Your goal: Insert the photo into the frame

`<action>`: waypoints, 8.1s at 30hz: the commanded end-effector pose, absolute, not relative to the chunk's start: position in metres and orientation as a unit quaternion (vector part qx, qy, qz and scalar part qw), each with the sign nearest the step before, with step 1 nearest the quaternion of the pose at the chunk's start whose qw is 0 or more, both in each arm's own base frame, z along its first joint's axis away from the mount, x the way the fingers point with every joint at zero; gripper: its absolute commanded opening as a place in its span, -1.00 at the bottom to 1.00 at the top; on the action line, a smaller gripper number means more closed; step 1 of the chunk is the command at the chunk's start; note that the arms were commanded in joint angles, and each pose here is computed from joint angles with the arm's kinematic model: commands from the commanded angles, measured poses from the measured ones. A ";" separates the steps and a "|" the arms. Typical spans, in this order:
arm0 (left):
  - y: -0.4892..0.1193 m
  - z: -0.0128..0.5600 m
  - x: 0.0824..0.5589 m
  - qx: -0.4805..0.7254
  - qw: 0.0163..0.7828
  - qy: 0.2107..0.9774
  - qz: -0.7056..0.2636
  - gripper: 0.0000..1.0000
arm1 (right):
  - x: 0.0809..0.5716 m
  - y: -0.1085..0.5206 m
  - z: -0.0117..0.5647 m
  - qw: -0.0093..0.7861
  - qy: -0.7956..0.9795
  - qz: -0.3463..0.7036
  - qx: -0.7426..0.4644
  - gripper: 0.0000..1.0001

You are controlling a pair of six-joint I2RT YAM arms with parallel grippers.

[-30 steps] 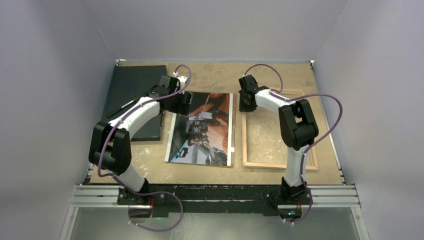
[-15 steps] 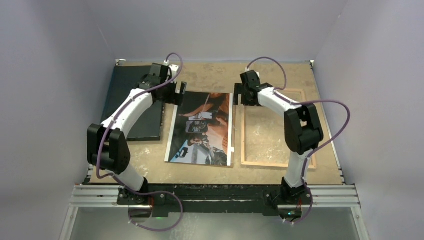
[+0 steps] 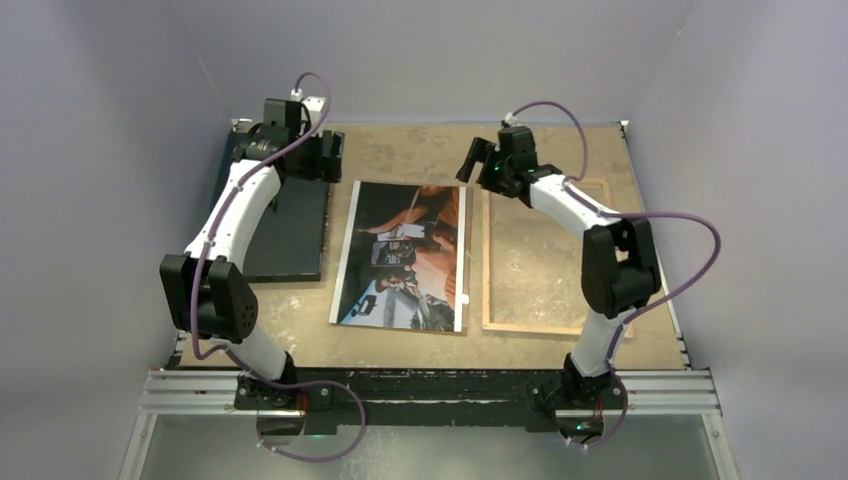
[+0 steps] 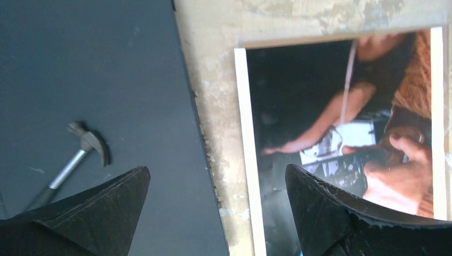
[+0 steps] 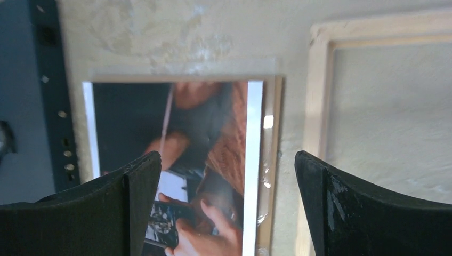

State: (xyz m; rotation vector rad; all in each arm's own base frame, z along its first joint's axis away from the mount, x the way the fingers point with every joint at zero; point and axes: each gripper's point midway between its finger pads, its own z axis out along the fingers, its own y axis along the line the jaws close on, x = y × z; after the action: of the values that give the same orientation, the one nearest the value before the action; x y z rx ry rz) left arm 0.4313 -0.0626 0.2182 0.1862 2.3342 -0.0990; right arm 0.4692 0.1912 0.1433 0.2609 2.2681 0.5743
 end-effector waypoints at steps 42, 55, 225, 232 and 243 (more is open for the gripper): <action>-0.117 0.008 0.404 0.124 0.175 0.971 -0.107 0.02 | 0.401 0.233 0.024 0.282 0.945 0.119 0.115 0.86; -0.131 -0.005 0.402 0.137 0.164 0.971 -0.111 -0.76 | 0.412 0.246 0.064 0.305 0.927 0.191 0.108 0.84; -0.122 0.008 0.420 0.135 0.195 0.968 -0.084 -0.61 | 0.432 0.141 0.280 0.439 0.795 0.397 0.133 -1.00; -0.132 0.007 0.420 0.139 0.192 0.967 -0.090 -0.61 | 0.432 0.089 0.324 0.501 0.786 0.317 0.174 -1.00; -0.149 0.076 0.446 0.142 0.247 0.952 -0.112 -0.45 | 0.419 0.031 0.392 0.591 0.753 0.196 0.214 -1.00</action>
State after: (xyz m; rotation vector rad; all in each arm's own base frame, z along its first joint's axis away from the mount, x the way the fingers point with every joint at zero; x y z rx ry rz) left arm 0.4339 -0.1243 0.0309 0.3716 2.6841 -0.2096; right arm 0.4293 0.0570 0.3408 0.4993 1.8812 0.5884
